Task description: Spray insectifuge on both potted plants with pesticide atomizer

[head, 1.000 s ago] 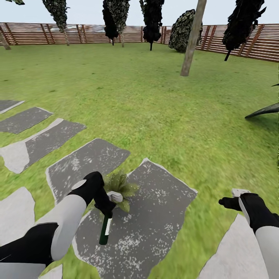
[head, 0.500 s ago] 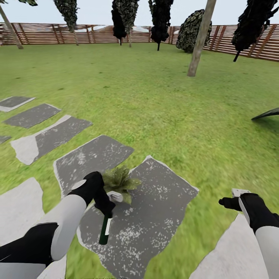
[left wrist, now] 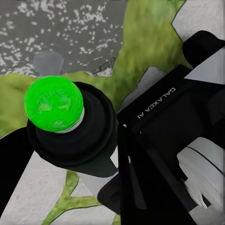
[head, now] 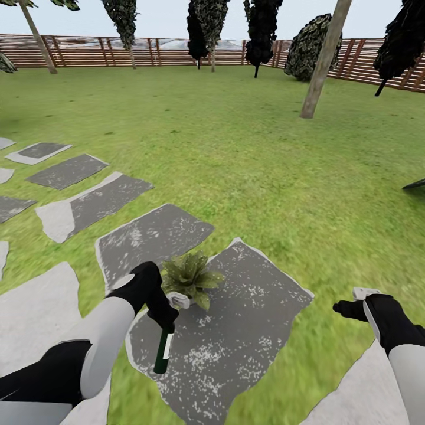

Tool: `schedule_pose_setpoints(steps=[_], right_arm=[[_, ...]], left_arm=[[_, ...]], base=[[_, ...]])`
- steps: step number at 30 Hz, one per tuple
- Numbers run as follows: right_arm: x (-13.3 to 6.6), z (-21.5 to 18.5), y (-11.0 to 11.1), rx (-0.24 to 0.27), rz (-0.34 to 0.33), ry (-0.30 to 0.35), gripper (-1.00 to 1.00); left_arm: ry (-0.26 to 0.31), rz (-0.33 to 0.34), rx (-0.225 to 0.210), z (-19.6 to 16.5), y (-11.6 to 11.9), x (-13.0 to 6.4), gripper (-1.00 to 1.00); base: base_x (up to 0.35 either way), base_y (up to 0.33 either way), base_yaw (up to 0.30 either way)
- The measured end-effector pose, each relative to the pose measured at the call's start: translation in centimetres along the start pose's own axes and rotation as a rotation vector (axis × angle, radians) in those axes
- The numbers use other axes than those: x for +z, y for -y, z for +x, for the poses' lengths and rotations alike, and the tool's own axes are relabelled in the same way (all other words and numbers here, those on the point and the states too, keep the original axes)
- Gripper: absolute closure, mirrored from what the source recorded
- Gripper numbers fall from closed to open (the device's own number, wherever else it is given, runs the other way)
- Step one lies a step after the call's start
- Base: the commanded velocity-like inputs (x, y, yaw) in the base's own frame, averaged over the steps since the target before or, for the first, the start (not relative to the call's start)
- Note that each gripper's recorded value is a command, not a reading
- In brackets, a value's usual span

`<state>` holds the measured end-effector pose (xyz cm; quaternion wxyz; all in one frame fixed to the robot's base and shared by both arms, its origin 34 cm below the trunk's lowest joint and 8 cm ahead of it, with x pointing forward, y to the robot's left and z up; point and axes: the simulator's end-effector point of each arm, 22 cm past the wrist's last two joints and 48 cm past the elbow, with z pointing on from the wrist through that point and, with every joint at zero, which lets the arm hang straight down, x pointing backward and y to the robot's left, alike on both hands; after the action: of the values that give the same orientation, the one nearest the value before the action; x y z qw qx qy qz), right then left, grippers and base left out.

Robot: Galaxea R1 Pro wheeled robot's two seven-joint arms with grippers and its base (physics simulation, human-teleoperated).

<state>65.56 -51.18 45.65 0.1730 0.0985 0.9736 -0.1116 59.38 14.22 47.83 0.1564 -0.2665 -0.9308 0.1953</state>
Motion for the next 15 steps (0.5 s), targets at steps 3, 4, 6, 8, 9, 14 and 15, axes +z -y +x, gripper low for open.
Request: schedule_pose_setpoints(steps=[3, 4, 6, 8, 9, 14, 15], right_arm=[[0.02, 0.05, -0.01, -0.001, 0.0, -0.001, -1.0], [0.03, 0.08, 0.0, -0.002, 0.001, -0.002, -1.0], [0.06, 0.13, 0.01, -0.006, 0.004, -0.003, -1.0], [0.06, 0.11, 0.01, -0.007, 0.004, -0.003, -1.0], [0.06, 0.1, -0.02, -0.007, 0.003, -0.002, -1.0], [0.08, 0.09, -0.07, -0.005, 0.0, -0.002, -1.0], [0.08, 0.08, -0.07, -0.004, 0.0, -0.002, -1.0]], left_arm=[[0.0, 0.002, 0.001, -0.04, 0.13, 0.05, 1.0], [0.0, 0.002, 0.001, -0.04, 0.12, 0.04, 1.0], [0.0, 0.001, 0.001, -0.05, 0.1, 0.03, 1.0], [0.0, 0.001, 0.002, -0.06, 0.12, 0.03, 1.0], [0.0, 0.001, 0.002, -0.07, 0.12, 0.04, 1.0], [0.0, 0.0, 0.001, -0.07, 0.05, 0.05, 1.0], [0.0, 0.0, 0.001, -0.07, 0.05, 0.05, 1.0]], base=[[0.0, 0.0, 0.0], [0.0, 0.0, 0.0], [0.0, 0.0, 0.0], [-0.045, 0.0, 0.0], [-0.164, 0.0, 0.0], [-0.291, 0.0, 0.0], [-0.338, 0.0, 0.0]])
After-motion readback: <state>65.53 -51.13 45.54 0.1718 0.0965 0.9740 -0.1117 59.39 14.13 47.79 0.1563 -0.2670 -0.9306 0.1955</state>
